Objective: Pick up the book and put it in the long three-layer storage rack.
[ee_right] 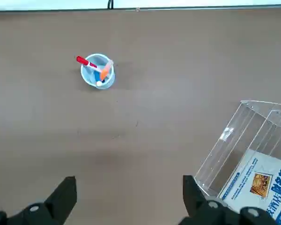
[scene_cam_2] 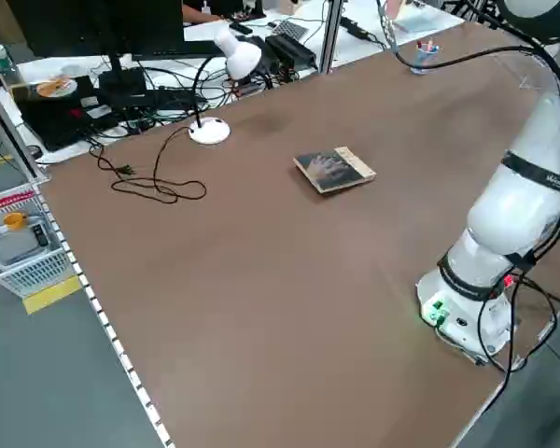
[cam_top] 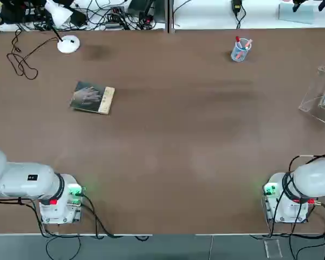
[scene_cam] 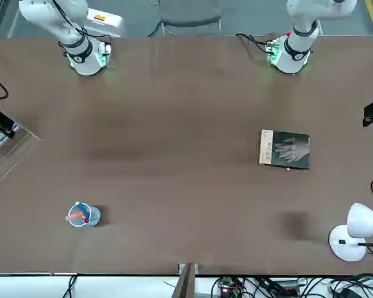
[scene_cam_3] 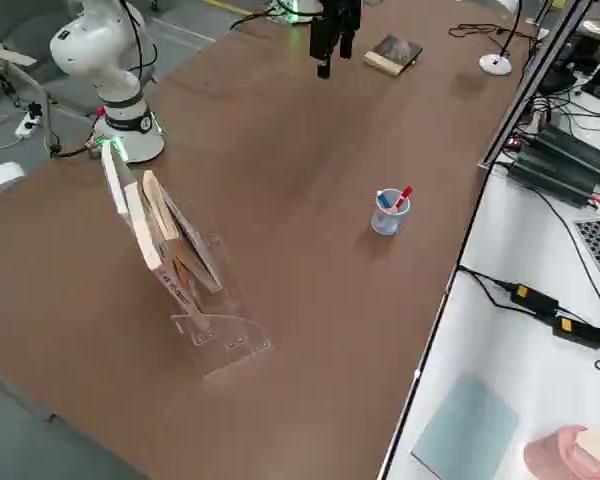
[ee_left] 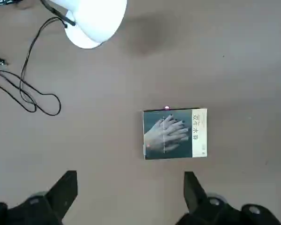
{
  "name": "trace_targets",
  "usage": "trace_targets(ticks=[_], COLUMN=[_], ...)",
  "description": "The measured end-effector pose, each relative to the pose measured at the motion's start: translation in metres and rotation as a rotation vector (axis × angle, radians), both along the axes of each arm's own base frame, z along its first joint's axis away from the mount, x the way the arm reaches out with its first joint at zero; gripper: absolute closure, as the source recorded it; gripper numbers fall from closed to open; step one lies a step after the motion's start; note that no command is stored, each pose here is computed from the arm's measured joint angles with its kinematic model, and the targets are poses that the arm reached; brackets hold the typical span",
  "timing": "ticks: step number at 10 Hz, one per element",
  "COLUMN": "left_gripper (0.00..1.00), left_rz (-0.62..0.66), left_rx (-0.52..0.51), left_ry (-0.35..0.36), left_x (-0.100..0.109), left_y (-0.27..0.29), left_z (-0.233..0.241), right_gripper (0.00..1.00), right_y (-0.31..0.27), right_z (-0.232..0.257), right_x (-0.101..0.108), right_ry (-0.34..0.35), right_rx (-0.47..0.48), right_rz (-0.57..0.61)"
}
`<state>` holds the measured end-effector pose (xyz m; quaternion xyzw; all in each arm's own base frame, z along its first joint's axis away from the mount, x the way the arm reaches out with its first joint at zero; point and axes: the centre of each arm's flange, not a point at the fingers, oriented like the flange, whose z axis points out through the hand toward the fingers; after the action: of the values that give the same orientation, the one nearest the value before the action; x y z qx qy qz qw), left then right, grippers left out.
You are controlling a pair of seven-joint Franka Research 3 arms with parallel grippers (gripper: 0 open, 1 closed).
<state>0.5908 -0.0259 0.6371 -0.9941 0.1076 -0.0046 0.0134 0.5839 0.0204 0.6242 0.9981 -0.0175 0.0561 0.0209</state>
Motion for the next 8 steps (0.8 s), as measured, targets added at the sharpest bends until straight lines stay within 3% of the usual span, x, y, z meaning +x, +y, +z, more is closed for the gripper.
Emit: trace_targets(ticks=[5,8], left_gripper=[0.0,0.0], left_rz=[-0.001,0.034], left_rx=[-0.004,-0.1], left_ry=[0.01,0.076], left_x=[0.002,0.016], left_y=[0.0,0.016], left_z=[-0.005,-0.04], right_gripper=[0.0,0.0], right_y=[0.0,0.001], right_z=[-0.001,-0.001], right_x=[0.0,0.001], right_ry=[0.001,0.001], right_rx=[0.0,0.0], right_rz=[0.0,0.002])
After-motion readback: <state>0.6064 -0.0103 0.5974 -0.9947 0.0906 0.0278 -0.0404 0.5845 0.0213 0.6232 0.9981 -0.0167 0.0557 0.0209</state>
